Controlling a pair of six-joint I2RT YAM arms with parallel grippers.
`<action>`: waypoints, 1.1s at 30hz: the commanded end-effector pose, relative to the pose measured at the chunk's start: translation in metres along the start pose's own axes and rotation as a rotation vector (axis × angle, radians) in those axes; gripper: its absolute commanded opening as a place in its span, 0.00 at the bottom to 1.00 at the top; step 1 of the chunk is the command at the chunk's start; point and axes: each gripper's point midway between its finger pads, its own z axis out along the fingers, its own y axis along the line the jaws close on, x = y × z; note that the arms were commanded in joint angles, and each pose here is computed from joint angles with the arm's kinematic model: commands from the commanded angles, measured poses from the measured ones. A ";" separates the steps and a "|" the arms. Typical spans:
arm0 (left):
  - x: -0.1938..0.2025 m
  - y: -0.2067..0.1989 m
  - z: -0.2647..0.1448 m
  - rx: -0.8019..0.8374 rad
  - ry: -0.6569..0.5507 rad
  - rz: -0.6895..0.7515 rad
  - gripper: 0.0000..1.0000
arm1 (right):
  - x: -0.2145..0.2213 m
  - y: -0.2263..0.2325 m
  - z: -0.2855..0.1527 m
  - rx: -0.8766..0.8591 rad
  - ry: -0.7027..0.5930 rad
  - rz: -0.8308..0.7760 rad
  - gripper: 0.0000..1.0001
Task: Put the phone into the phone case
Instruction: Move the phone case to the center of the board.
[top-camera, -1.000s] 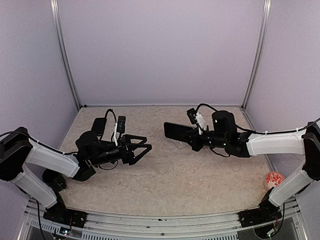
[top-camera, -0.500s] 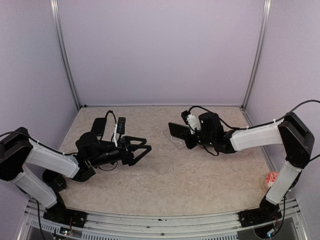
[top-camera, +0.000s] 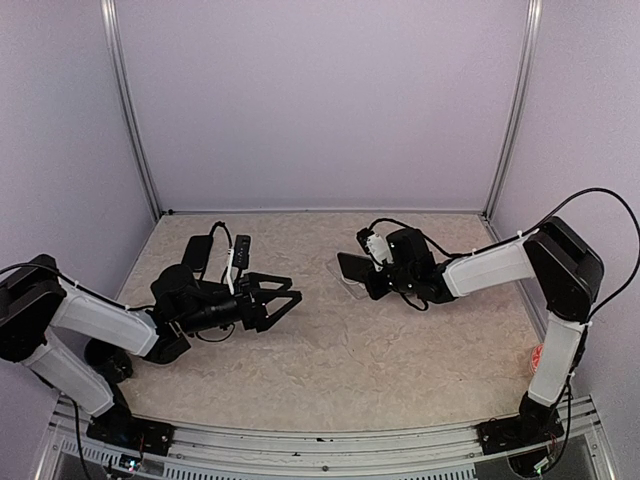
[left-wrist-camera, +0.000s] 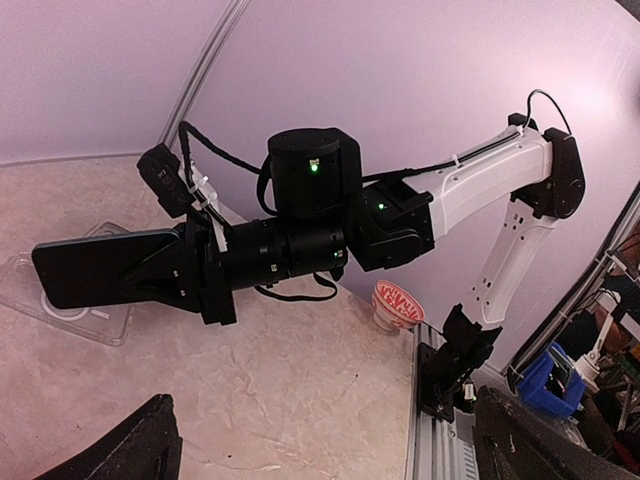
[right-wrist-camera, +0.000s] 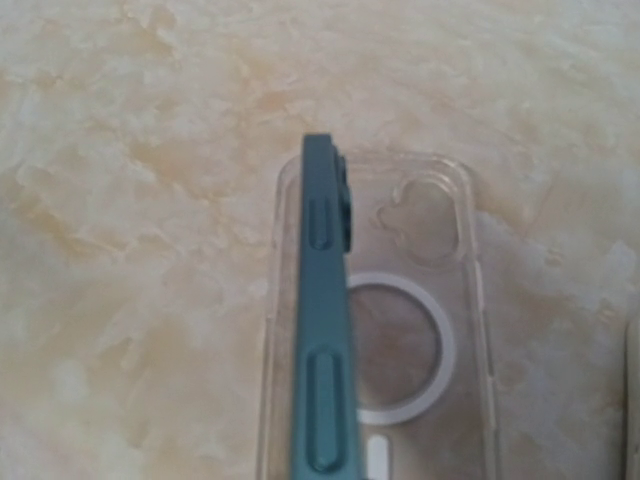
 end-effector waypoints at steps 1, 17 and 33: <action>-0.004 0.001 -0.003 0.002 -0.014 0.005 0.99 | -0.022 0.003 0.001 -0.046 -0.064 -0.015 0.00; -0.006 0.006 -0.002 0.008 -0.016 -0.004 0.99 | -0.001 0.030 0.001 -0.206 -0.012 -0.035 0.00; -0.007 0.069 -0.023 -0.261 -0.069 -0.116 0.99 | 0.029 0.088 -0.041 -0.565 0.088 -0.009 0.00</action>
